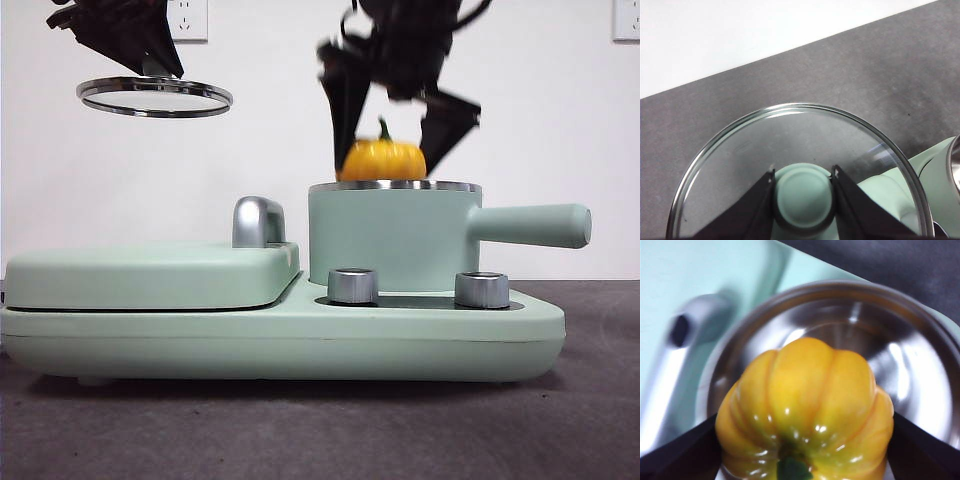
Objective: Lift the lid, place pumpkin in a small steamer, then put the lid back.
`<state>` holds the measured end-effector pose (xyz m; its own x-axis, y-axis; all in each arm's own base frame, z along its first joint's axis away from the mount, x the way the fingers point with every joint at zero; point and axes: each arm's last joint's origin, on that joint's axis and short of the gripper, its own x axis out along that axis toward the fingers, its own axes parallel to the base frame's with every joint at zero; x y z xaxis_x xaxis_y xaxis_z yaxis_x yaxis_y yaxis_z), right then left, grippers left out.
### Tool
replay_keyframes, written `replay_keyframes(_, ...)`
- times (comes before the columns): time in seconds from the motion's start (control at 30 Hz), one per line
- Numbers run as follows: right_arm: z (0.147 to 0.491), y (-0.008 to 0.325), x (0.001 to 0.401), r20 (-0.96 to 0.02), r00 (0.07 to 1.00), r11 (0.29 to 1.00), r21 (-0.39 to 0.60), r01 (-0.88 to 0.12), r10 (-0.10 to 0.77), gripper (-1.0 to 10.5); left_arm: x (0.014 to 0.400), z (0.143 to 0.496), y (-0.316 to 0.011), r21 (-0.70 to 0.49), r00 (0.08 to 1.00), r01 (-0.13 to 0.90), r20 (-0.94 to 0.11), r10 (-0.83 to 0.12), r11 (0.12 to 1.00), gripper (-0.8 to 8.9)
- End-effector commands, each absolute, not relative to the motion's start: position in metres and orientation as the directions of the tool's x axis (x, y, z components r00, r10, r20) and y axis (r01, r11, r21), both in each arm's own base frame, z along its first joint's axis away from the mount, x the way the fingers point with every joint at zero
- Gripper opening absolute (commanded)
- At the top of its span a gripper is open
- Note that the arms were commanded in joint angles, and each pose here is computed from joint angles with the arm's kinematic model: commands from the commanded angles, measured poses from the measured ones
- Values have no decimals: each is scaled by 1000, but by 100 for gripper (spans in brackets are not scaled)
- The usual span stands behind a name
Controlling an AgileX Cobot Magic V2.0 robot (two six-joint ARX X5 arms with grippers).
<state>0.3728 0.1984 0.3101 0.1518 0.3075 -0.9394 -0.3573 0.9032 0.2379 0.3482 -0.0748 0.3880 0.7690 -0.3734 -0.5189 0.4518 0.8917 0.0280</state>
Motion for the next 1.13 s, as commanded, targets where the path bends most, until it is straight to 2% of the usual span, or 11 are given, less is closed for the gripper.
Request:
replay_keyframes(0.03, 292, 206, 383, -951, 124, 903, 220, -369, 283, 299, 346, 405, -74, 46, 802, 454, -456, -386, 890, 19)
replay_keyframes(0.2, 276, 211, 388, -974, 137, 919, 120, -376, 183, 299, 347, 404, -73, 45, 801, 453, -458, -384, 890, 19)
replay_keyframes(0.37, 273, 217, 387, -976, 160, 921, 75, -383, 146, 299, 350, 401, -74, 42, 797, 452, -467, -383, 891, 19)
replay_keyframes(0.57, 270, 221, 384, -981, 141, 920, 67, -385, 130, 299, 356, 394, -75, 33, 789, 451, -482, -381, 892, 19)
replay_keyframes(0.73, 254, 225, 383, -994, 64, 920, 57, -387, 89, 300, 358, 392, -75, 29, 785, 451, -489, -381, 892, 19)
replay_keyframes(0.9, 247, 227, 385, -995, 59, 919, 57, -390, 86, 303, 358, 392, -75, 29, 785, 451, -489, -381, 892, 19)
replay_keyframes(1.13, 247, 228, 383, -995, 53, 919, 55, -389, 82, 493, 358, 392, -75, 28, 785, 451, -489, -381, 892, 19)
